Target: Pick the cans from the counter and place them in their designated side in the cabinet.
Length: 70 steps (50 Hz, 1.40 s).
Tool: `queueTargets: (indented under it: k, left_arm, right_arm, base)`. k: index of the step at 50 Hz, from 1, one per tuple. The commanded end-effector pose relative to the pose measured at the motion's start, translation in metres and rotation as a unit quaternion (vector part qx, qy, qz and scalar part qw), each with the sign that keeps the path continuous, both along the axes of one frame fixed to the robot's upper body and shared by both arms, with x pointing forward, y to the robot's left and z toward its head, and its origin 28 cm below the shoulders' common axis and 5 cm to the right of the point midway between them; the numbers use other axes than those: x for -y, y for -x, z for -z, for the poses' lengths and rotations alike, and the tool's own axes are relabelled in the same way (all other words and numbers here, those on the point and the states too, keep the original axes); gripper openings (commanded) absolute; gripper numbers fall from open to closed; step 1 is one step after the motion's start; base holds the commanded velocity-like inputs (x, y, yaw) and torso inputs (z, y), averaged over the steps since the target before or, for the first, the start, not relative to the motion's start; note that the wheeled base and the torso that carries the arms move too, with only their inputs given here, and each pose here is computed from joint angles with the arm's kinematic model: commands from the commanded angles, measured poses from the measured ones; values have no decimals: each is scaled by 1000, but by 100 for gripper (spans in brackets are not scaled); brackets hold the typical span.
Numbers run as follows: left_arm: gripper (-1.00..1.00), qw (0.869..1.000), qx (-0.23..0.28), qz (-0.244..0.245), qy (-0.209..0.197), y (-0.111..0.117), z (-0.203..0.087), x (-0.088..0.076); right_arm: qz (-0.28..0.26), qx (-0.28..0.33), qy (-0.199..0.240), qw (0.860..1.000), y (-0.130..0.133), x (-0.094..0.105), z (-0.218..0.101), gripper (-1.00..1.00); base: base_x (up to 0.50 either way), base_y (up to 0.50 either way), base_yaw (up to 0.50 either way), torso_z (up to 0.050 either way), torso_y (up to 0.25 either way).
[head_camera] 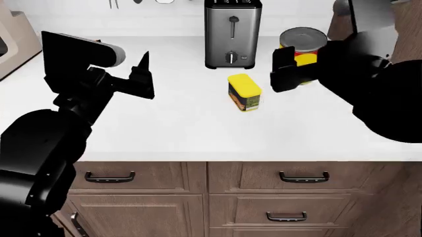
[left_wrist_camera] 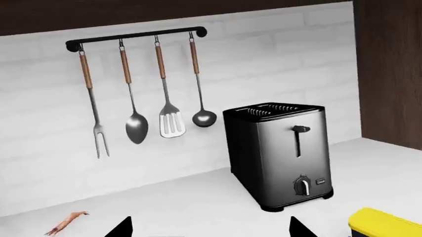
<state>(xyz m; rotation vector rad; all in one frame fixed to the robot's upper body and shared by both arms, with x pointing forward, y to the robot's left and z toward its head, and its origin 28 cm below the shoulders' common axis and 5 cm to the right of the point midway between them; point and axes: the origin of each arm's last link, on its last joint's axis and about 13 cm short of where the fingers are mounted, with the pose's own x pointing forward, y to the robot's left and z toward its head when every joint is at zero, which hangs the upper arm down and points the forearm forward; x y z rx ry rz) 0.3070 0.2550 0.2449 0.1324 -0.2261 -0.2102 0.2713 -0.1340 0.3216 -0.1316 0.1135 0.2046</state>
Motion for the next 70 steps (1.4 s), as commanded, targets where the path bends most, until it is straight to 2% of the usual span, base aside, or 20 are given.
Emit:
queueTargets:
  k: [1, 6, 13, 19, 23, 24, 26, 27, 32, 37, 48, 65, 70]
  left_arm:
    - [100, 998, 4, -56, 21, 2, -12, -8]
    - [100, 998, 8, -66, 21, 3, -17, -11]
    - [100, 997, 1, -74, 23, -1, -22, -13]
    - [100, 997, 0, -76, 27, -8, -25, -12]
    - [100, 997, 0, -73, 29, -10, -27, -12]
    - [100, 997, 0, -73, 28, -10, -28, -12]
    - [100, 997, 1, -73, 28, -11, -29, -12]
    - [100, 997, 1, -73, 28, -11, -30, -12]
    - [100, 997, 4, -72, 22, -12, -37, -14]
    - [100, 997, 13, -79, 21, -20, -48, -17]
    - [100, 996, 16, -80, 21, -21, -56, -17]
    - [100, 994, 23, -110, 17, -29, -58, -22]
    - [100, 993, 22, -112, 18, -29, -58, -24]
  right_arm:
    - [38, 149, 49, 987, 42, 1, -128, -100]
    - [44, 179, 52, 981, 41, -1, -167, -100]
    - [52, 190, 56, 979, 35, 3, -214, -100]
    - [68, 223, 73, 970, 28, -1, -251, -100]
    - [45, 239, 52, 969, 21, -5, -269, -100]
    - [50, 243, 44, 968, 19, -5, -270, -100]
    - [114, 246, 50, 961, 18, 3, -271, -100]
    - [127, 244, 51, 960, 16, 4, -270, -100]
    - [135, 240, 51, 960, 8, 4, -268, -100]
    - [134, 241, 49, 960, 7, 4, -267, -100]
    - [105, 231, 58, 966, 3, 4, -266, -100]
    - [96, 235, 59, 965, -3, -2, -264, -100]
    - [94, 236, 59, 966, -5, -4, -264, -100]
  base:
    - [0, 0, 0, 0, 0]
    - [0, 0, 0, 50, 20]
    - [0, 0, 0, 50, 21]
    - [0, 0, 0, 50, 21]
    - [0, 0, 0, 50, 21]
    - [0, 0, 0, 50, 21]
    - [0, 0, 0, 50, 21]
    - [0, 0, 0, 50, 20]
    - [0, 0, 0, 50, 21]
    - [0, 0, 0, 50, 21]
    - [0, 0, 0, 50, 20]
    - [0, 0, 0, 0, 0]
    - [0, -439, 0, 0, 0]
